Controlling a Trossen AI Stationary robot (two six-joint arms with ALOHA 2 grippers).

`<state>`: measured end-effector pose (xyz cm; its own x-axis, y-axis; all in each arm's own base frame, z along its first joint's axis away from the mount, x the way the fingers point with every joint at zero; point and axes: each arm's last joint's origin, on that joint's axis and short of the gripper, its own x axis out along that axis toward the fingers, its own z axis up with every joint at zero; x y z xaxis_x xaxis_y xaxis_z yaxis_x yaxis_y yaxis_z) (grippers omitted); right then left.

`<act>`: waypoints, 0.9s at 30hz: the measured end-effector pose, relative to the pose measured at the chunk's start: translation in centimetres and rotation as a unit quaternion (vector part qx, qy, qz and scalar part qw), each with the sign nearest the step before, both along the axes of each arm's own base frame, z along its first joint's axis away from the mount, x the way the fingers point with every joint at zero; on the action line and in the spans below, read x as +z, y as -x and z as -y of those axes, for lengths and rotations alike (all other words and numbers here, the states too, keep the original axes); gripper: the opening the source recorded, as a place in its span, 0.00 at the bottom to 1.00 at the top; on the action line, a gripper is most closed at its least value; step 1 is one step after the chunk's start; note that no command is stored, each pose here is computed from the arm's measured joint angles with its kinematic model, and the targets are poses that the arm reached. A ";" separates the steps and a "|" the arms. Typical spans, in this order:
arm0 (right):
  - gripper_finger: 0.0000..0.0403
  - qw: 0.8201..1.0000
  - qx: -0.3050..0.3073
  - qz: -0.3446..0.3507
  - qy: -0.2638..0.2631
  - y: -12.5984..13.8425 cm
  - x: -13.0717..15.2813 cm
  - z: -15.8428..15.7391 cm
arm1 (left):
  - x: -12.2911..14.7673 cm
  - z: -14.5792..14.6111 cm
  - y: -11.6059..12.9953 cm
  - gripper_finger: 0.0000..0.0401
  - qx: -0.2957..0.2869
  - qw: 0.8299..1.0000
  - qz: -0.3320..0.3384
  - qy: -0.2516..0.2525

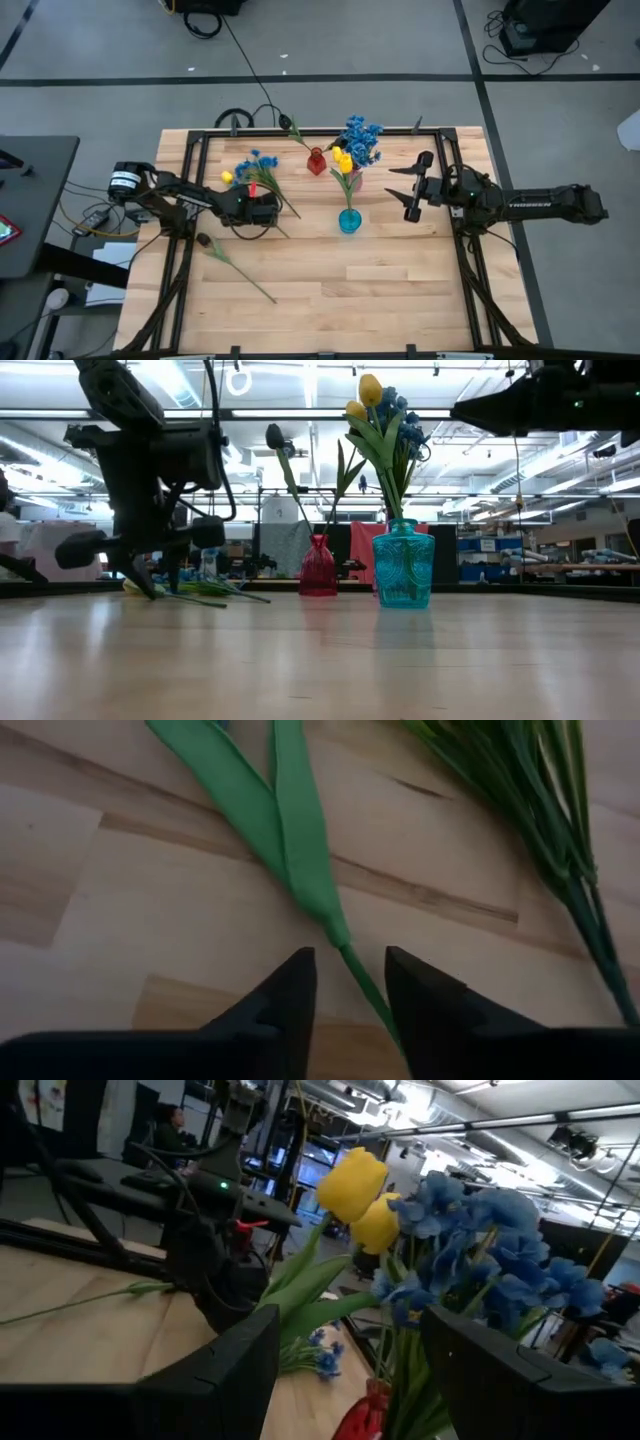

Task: Sort flowers into vase by color
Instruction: Put the yellow flower into the blue vase

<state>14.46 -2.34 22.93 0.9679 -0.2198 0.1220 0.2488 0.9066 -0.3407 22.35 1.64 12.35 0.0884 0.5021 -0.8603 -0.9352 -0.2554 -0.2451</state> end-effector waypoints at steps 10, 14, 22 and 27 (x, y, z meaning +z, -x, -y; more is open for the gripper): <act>0.62 1.000 0.025 -0.006 -0.001 -0.1 -0.1 -0.7 | -0.1 0.1 0.6 0.02 -0.025 0.998 -0.048 0.022; 0.62 1.000 0.019 -0.008 -0.001 0.0 -0.1 -0.8 | -0.1 0.5 0.7 0.03 -0.034 0.998 -0.051 0.028; 0.62 1.000 0.004 -0.021 -0.004 0.5 -0.2 -0.8 | 1.6 1.2 0.2 0.01 -0.085 0.992 -0.083 0.048; 0.62 0.998 -0.053 -0.033 -0.011 1.1 -0.4 -0.5 | 5.1 1.3 -1.5 0.01 -0.134 0.986 -0.097 0.007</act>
<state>13.32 -1.80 22.52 0.9446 -0.3240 0.0529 0.3221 0.8833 -0.3406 23.81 0.38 17.41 0.0489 0.4717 -0.8804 -0.9986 0.0059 -0.0524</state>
